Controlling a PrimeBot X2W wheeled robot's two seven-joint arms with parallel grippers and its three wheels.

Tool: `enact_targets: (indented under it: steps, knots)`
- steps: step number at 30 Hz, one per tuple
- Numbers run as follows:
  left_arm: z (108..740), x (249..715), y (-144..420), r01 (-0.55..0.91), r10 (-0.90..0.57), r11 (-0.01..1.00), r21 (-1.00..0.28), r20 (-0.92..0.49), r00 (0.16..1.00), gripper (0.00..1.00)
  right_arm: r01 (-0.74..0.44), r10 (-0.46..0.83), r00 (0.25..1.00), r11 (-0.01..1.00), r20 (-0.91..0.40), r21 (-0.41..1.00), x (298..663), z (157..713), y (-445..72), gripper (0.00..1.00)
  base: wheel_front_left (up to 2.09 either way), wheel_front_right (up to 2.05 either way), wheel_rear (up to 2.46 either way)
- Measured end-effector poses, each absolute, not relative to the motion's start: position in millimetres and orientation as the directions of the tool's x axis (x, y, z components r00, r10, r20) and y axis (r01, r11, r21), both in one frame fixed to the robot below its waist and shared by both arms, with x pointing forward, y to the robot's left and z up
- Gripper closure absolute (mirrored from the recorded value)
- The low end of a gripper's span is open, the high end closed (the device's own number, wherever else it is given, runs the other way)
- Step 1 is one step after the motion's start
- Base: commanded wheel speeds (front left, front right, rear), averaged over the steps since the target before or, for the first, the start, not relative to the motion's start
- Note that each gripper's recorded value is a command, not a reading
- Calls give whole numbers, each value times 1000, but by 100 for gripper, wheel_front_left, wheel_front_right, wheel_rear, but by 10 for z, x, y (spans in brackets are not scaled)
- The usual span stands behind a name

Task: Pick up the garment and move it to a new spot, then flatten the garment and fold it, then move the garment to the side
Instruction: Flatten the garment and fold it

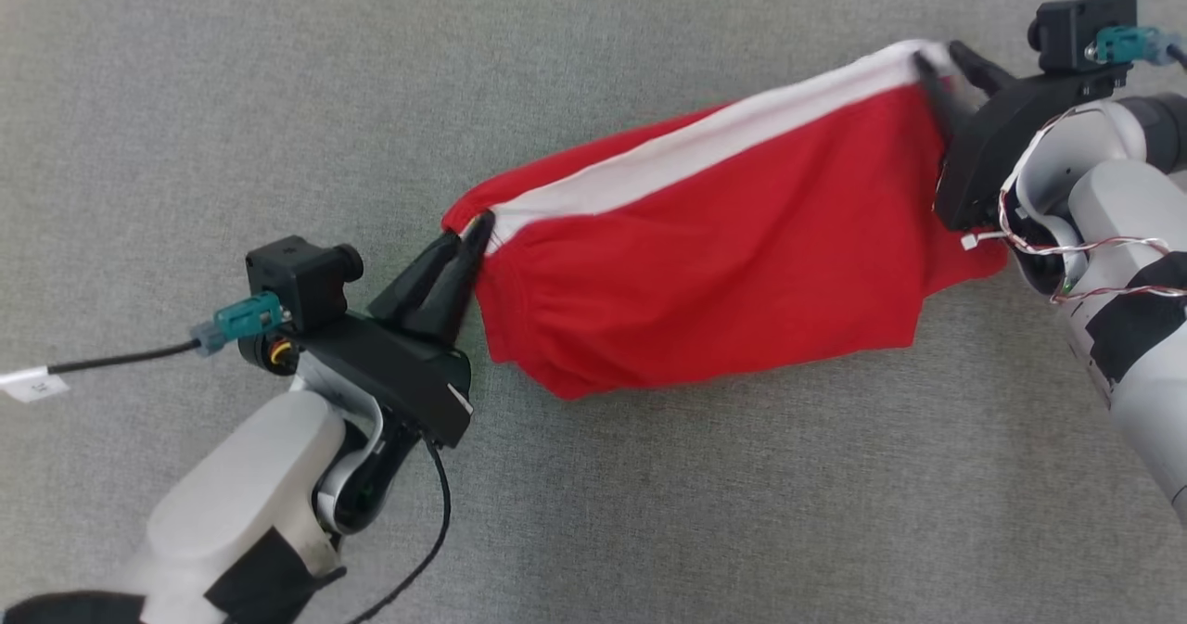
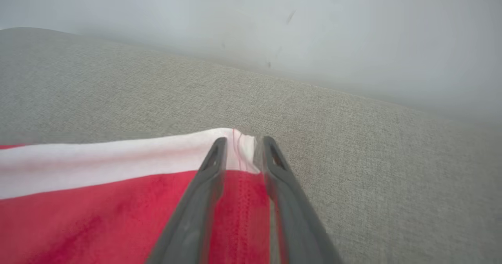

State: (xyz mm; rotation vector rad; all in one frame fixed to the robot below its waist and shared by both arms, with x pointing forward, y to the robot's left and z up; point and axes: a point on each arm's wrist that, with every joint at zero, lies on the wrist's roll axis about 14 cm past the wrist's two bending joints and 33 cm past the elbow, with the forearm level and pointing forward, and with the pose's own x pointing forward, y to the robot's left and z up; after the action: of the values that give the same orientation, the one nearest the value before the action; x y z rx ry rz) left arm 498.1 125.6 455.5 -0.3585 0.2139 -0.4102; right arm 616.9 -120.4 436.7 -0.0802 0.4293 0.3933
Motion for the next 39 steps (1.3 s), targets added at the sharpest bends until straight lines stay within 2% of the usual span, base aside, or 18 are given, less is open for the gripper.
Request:
enact_targets:
  steps: [8, 19, 29, 37, 39]
  knots:
    - [4710, 4828, 1337, 329, -382, 871, -365, -81, 921, 0, -366, 335, 857, 931, -391, -5, 6010, 4511, -1362, 0, 0, 0, 0]
    - [4961, 4539, 1672, 206, -206, 945, -255, 28, 978, 0, -309, 286, 835, 951, -470, 29, 5630, 4290, -1608, 0, 0, 0, 0]
    - [4775, 4203, 1968, 25, -26, 970, -242, 0, 1000, 0, -313, 297, 795, 948, -528, 63, 5521, 4059, -1489, 0, 0, 0, 0]
    - [4673, 4078, 2059, -30, 23, 970, -242, -30, 999, 0, -317, 307, 761, 944, -571, 86, 5468, 3940, -1386, 0, 0, 0, 0]
    - [4657, 4063, 2081, -41, 33, 969, -243, -35, 999, 0, -320, 310, 750, 943, -585, 90, 5458, 3911, -1358, 70, 0, 0, 0]
